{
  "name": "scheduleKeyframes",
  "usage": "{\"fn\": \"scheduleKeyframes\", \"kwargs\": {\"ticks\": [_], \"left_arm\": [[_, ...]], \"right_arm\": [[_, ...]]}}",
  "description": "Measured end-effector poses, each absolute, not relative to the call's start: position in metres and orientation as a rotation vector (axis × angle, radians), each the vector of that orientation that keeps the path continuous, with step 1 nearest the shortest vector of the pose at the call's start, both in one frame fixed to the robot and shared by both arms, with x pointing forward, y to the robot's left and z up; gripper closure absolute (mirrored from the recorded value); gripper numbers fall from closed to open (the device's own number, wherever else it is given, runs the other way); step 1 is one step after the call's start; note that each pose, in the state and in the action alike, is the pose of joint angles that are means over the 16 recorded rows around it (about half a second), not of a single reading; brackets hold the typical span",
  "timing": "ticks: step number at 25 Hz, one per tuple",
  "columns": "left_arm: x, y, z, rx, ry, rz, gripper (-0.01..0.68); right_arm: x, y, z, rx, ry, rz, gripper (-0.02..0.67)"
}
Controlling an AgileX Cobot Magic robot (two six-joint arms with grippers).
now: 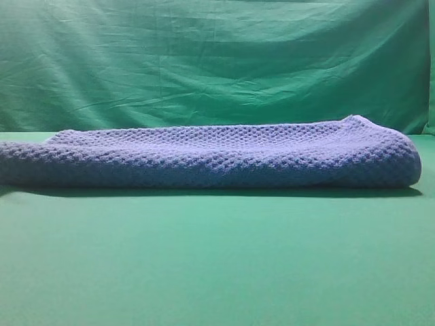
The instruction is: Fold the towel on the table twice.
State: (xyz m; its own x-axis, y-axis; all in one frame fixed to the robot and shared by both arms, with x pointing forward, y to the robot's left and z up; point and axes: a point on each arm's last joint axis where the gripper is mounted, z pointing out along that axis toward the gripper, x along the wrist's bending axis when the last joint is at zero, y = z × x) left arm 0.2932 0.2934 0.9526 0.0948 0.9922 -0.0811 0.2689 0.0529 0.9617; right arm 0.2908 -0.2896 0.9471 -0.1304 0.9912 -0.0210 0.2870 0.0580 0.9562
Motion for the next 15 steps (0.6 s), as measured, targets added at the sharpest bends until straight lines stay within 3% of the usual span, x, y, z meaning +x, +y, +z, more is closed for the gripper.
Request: {"fn": "scheduleKeyframes", "kwargs": {"ticks": [15], "left_arm": [[0.2926, 0.2934, 0.9532, 1.391, 1.345, 0.947, 0.673]], "right_arm": [[0.2907, -0.2889, 0.947, 1.344, 1.536, 1.135, 0.649]]}}
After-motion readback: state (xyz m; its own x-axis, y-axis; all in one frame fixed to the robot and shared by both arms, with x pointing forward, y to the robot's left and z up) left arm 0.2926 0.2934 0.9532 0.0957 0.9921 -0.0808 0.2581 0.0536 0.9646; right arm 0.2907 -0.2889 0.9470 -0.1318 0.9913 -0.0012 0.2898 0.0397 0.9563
